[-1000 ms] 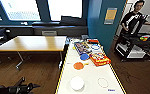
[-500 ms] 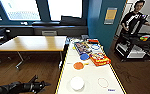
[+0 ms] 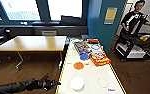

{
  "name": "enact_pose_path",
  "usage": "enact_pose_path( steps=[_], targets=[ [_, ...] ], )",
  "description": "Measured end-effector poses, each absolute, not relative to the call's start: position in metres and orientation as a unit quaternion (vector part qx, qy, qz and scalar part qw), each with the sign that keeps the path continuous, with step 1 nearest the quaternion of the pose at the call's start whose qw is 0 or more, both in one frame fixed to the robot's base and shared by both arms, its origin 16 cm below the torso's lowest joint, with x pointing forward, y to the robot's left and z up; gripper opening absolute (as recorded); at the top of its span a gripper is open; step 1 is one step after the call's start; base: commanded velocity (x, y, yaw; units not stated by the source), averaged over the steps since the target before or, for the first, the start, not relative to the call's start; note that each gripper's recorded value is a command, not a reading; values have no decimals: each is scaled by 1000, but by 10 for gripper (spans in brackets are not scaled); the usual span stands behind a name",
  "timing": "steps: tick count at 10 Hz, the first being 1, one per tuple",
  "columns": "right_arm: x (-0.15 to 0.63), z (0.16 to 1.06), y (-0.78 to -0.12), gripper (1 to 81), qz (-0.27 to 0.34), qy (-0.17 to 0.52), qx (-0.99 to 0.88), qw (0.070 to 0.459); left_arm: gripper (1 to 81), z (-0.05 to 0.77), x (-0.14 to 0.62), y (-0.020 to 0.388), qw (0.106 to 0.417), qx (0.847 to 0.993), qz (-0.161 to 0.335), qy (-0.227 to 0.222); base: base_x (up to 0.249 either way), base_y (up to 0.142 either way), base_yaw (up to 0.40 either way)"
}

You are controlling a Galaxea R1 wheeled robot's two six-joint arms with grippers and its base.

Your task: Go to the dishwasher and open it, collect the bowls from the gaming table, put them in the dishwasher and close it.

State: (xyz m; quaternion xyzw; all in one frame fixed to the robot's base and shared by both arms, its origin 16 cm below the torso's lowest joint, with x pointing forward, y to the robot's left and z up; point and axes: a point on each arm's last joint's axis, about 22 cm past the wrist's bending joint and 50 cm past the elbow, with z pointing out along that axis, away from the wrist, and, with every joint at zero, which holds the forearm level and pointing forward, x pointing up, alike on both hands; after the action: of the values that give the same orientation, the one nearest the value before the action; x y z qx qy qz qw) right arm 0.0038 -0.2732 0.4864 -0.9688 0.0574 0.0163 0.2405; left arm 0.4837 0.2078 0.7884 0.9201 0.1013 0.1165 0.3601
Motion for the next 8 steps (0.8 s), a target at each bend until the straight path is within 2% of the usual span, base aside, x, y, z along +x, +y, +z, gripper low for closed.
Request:
enact_pose_path(
  steps=[2,4,5,8],
  targets=[
    [6,486,-273,10,15,57,-969,241,811,800,507,188,360,919,113,110,0,0,0],
    [12,486,-271,10,13,56,-969,241,811,803,535,197,347,916,110,165,0,0,0],
    [14,485,-270,10,12,55,-969,242,811,801,541,197,342,916,107,178,0,0,0],
    [16,485,-270,10,11,55,-969,241,811,792,553,171,339,918,101,177,0,0,0]
  ],
)
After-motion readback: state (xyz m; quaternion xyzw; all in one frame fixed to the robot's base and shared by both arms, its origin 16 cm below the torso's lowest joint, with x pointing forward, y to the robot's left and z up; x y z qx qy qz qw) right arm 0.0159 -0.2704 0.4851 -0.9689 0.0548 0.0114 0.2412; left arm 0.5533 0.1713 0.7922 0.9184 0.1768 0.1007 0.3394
